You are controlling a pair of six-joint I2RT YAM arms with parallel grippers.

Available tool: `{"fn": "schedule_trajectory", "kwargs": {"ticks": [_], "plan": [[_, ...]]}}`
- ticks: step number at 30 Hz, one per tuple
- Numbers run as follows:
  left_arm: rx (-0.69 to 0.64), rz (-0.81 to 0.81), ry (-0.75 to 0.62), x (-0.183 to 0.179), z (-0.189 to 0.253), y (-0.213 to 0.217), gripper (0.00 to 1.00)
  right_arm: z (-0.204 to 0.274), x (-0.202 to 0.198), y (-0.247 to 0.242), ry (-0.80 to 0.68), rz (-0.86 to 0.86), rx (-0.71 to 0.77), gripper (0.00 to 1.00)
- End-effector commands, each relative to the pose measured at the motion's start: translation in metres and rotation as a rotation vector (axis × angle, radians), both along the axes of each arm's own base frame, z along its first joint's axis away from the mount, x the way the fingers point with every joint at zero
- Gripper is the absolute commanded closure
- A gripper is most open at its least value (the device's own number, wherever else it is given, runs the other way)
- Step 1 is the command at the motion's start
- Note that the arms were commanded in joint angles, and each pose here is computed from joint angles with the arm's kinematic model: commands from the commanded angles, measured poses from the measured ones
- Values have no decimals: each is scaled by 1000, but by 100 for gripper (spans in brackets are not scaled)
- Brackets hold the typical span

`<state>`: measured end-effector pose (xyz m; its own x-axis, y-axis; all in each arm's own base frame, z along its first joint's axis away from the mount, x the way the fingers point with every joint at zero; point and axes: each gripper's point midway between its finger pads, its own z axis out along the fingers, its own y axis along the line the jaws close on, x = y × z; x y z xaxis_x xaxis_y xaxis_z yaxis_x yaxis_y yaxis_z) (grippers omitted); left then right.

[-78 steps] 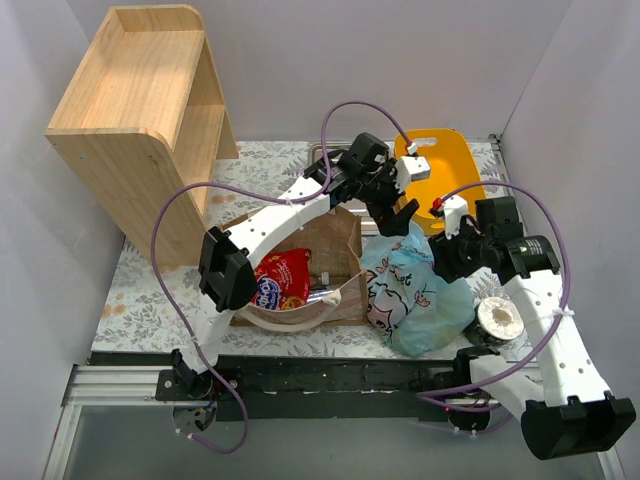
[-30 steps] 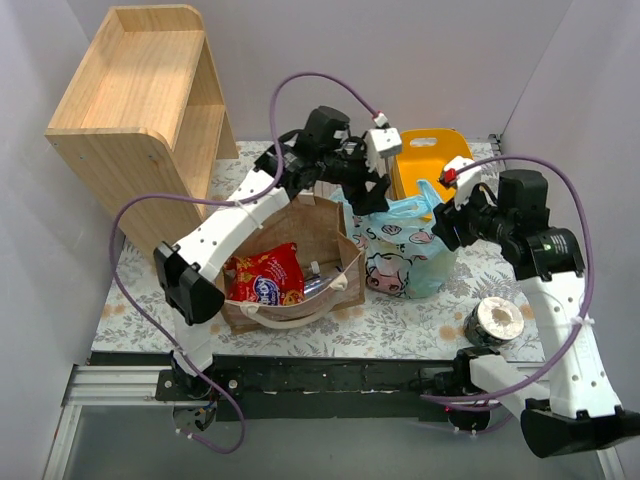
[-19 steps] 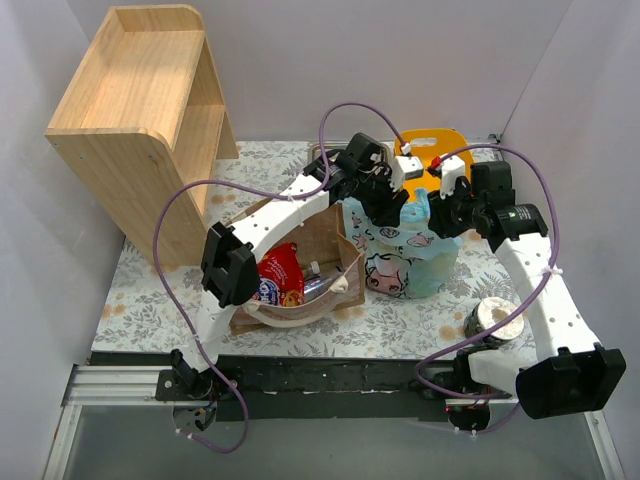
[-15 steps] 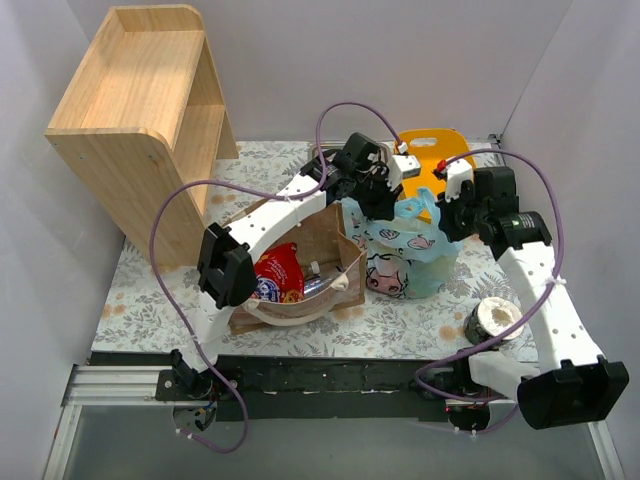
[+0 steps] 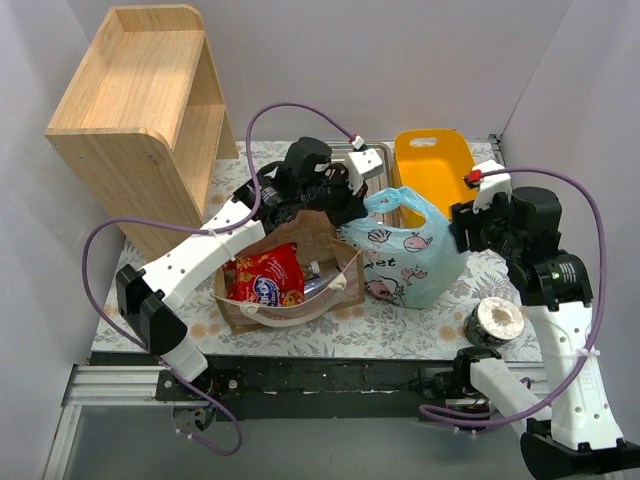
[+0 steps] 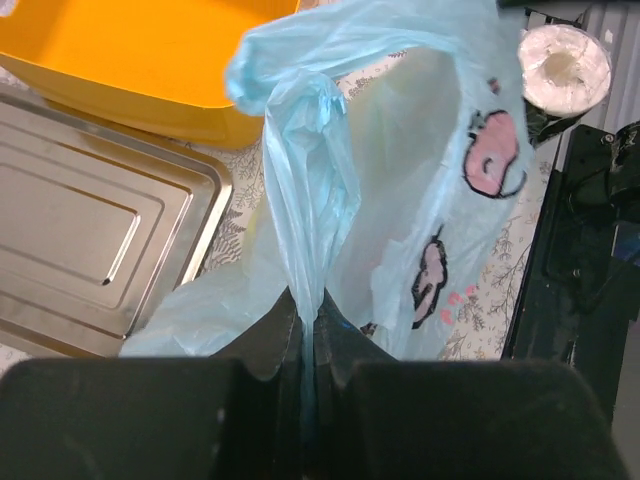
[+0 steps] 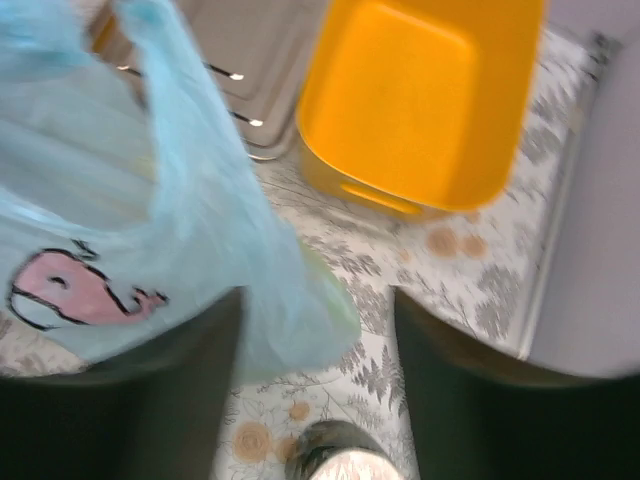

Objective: Untie the knot of the grocery bags and take out the mixed food

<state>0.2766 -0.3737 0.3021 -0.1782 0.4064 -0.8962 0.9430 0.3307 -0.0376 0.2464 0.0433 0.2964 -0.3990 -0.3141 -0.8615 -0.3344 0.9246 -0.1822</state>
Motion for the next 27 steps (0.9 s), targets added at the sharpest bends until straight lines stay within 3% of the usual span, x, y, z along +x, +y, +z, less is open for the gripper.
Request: {"fn": "schedule_trajectory", "kwargs": {"ticks": [1, 3, 8, 15, 16, 17, 19, 20, 24, 27], "plan": [[-40, 13, 55, 3, 0, -8, 100, 26, -2, 70, 3, 350, 202, 9], [-53, 5, 68, 2, 3, -13, 99, 19, 8, 83, 64, 375, 264, 2], [-56, 27, 65, 7, 5, -13, 99, 7, 30, 98, 179, 394, 329, 2], [-50, 56, 26, 15, 8, -10, 98, -23, 19, 103, 304, 407, 328, 5], [-52, 57, 18, 15, 10, -10, 98, -26, 17, 102, 309, 401, 317, 12], [-53, 59, 17, 16, 11, -11, 98, -31, 23, 92, 300, 344, 277, 39], [-49, 76, 3, 20, 12, -10, 98, -26, 30, 78, 247, 286, 213, 69], [-51, 81, -12, 22, 17, -9, 98, -22, 39, 64, 208, 219, 155, 98], [-64, 138, -72, 32, 37, -1, 99, 49, 55, 27, -23, 79, 39, 99], [-86, 172, -92, 33, 49, 6, 100, 92, 46, 10, -176, 18, 12, 99]]}}
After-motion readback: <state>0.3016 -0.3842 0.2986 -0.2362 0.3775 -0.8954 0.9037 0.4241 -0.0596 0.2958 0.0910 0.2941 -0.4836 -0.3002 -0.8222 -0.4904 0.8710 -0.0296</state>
